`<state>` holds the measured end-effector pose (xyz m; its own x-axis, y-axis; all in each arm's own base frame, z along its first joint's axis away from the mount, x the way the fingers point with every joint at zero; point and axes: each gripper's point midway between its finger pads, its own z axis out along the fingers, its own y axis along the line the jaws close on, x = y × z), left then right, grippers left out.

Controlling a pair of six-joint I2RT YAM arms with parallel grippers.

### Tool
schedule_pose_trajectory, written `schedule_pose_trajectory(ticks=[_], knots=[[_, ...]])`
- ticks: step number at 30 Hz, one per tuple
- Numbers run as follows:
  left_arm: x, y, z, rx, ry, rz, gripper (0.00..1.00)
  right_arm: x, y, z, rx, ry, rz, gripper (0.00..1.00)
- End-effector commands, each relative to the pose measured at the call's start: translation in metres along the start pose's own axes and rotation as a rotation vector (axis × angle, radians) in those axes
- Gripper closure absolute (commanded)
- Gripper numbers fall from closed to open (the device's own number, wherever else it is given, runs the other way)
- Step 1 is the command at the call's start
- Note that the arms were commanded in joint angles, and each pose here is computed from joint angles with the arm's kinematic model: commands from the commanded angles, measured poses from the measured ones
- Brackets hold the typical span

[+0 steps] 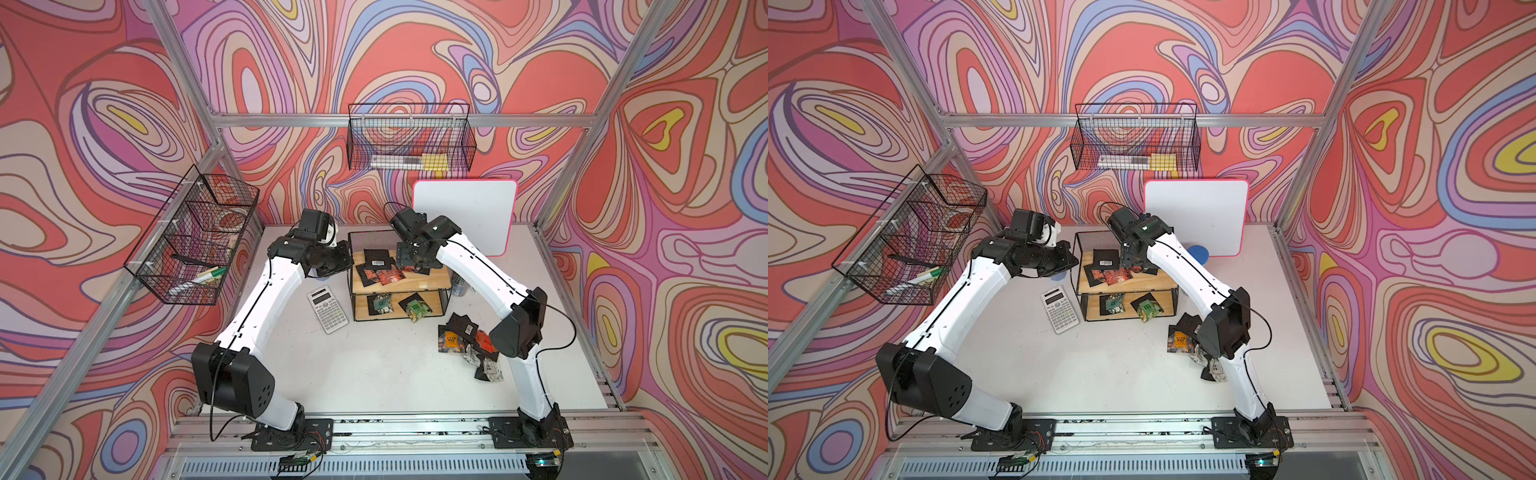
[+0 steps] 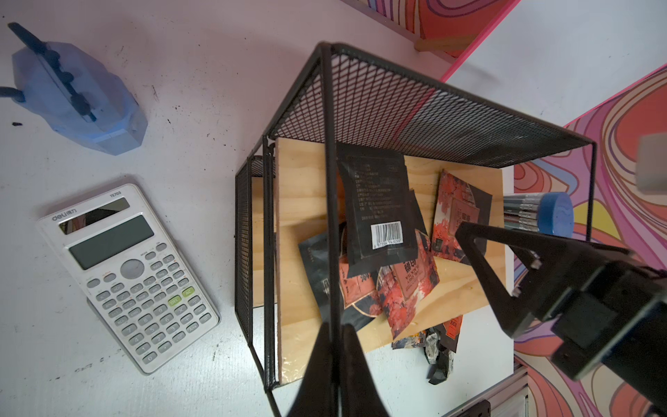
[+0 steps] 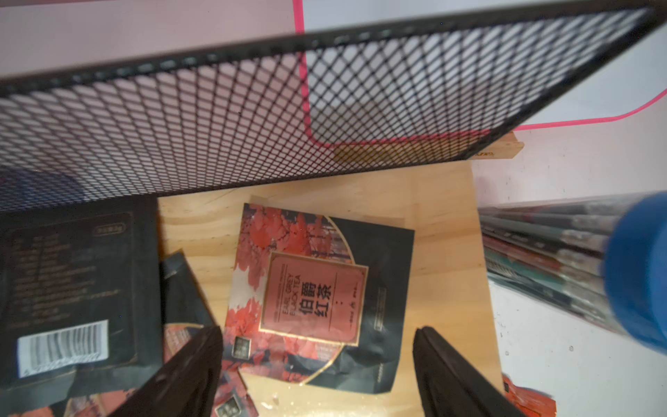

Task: Remove the tea bags from the shelf
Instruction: Pick up the tea bag from the shelf.

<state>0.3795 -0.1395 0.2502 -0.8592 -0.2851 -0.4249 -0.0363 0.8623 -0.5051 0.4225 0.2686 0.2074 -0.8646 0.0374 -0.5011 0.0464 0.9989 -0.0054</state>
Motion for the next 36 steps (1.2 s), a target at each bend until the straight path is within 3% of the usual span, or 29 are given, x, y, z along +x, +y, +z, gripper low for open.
schedule_pose_trajectory(ticks=[1,9,23,30,36], knots=[[-0.008,-0.001,0.003,0.004,-0.016,-0.015,1.0,-0.009,0.003,0.008,0.014,-0.029,-0.019,0.15],[-0.008,-0.001,0.002,-0.002,-0.019,-0.014,1.0,0.011,-0.004,0.035,0.07,0.042,-0.019,0.22],[-0.008,0.0,0.002,-0.003,-0.018,-0.014,1.0,0.021,-0.009,0.035,0.042,0.064,0.032,0.69],[-0.008,-0.001,0.002,-0.001,-0.018,-0.015,1.0,0.002,-0.004,0.017,-0.009,0.005,0.05,0.9],[-0.008,-0.001,0.002,0.001,-0.018,-0.015,1.0,-0.026,-0.003,-0.02,-0.074,-0.118,0.042,1.0]])
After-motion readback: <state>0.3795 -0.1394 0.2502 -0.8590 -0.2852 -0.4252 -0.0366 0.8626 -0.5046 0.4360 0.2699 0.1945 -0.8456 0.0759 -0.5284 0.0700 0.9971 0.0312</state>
